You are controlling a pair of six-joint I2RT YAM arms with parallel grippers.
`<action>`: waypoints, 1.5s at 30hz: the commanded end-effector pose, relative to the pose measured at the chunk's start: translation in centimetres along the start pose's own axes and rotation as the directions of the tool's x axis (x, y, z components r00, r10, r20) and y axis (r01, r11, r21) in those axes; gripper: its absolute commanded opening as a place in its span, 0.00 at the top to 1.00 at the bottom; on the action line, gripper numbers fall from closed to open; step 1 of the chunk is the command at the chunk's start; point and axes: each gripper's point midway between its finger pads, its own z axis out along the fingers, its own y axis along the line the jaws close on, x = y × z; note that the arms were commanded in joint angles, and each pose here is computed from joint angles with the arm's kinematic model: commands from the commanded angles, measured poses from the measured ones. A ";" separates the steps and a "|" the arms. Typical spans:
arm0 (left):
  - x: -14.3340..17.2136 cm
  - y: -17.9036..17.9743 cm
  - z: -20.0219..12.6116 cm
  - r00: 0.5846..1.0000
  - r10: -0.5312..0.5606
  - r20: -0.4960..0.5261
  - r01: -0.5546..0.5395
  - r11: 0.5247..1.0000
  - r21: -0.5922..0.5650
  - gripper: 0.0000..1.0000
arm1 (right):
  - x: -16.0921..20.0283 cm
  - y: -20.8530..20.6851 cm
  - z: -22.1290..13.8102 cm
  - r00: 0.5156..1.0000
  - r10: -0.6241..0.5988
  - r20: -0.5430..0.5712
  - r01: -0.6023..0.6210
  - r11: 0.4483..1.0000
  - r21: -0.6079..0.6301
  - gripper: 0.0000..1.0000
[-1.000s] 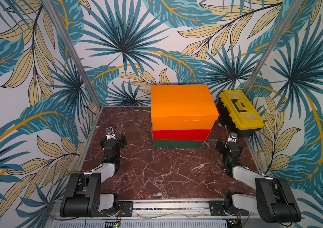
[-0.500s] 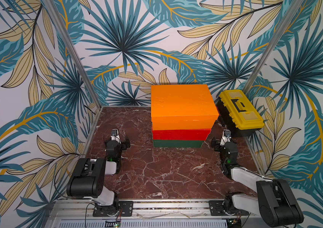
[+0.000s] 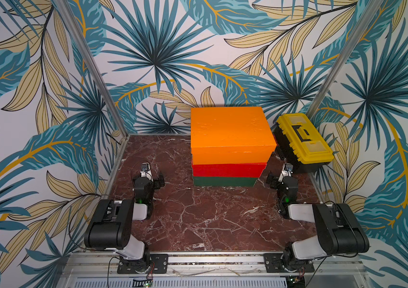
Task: Stack the shoeboxes
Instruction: Reset both arms
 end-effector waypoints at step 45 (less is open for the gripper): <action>-1.4 -0.1 0.6 0.999 0.011 0.038 -0.011 1.000 0.004 0.00 | -0.1 0.8 -0.1 1.000 0.002 0.007 -0.001 0.998 -0.059 0.01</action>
